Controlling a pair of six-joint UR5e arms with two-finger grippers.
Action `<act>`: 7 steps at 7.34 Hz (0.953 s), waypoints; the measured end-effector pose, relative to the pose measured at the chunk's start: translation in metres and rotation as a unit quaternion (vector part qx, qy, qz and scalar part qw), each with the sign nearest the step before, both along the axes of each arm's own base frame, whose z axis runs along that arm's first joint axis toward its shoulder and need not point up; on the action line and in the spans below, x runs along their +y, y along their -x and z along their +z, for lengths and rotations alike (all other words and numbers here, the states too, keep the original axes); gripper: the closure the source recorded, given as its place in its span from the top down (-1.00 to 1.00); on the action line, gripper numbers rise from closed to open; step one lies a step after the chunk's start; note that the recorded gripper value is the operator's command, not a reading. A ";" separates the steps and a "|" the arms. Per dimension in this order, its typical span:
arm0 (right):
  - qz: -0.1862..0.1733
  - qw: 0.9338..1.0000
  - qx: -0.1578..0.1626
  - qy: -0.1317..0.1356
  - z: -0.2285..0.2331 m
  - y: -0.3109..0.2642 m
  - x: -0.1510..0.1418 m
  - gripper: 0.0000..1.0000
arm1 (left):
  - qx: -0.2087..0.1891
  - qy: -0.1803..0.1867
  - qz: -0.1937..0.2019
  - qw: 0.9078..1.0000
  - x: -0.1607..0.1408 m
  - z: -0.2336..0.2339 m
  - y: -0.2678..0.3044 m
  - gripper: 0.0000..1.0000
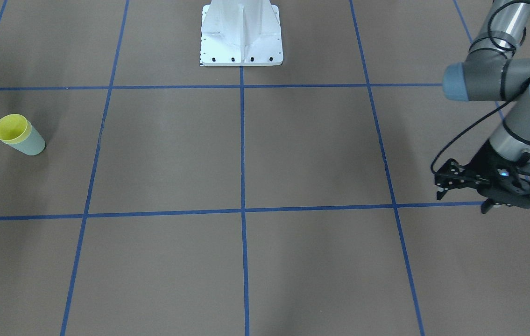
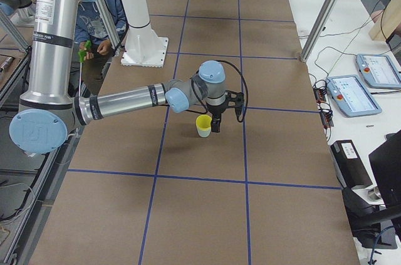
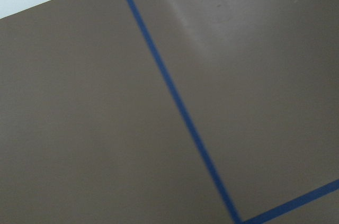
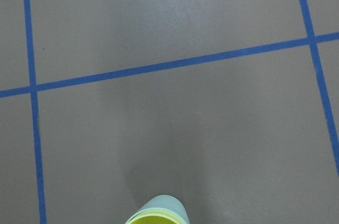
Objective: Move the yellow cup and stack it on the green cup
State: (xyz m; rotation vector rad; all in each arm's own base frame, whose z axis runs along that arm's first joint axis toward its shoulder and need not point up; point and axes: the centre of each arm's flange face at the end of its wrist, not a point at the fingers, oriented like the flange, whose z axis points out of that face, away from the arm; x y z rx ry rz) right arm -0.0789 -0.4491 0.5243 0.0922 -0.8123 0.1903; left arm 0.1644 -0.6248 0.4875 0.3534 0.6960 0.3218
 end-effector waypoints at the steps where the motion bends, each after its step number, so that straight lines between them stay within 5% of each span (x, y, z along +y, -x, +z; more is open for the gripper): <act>1: -0.009 1.000 0.007 -0.006 0.013 -0.005 -0.015 1.00 | 0.013 0.026 0.008 1.000 0.007 0.032 0.035 1.00; 3: -0.029 0.999 0.013 -0.010 0.026 -0.028 -0.032 1.00 | 0.068 0.080 -0.001 0.994 0.033 0.076 0.098 1.00; 7: -0.063 0.997 0.025 -0.030 0.034 -0.051 -0.043 1.00 | 0.061 0.107 -0.022 0.992 0.093 0.110 0.128 1.00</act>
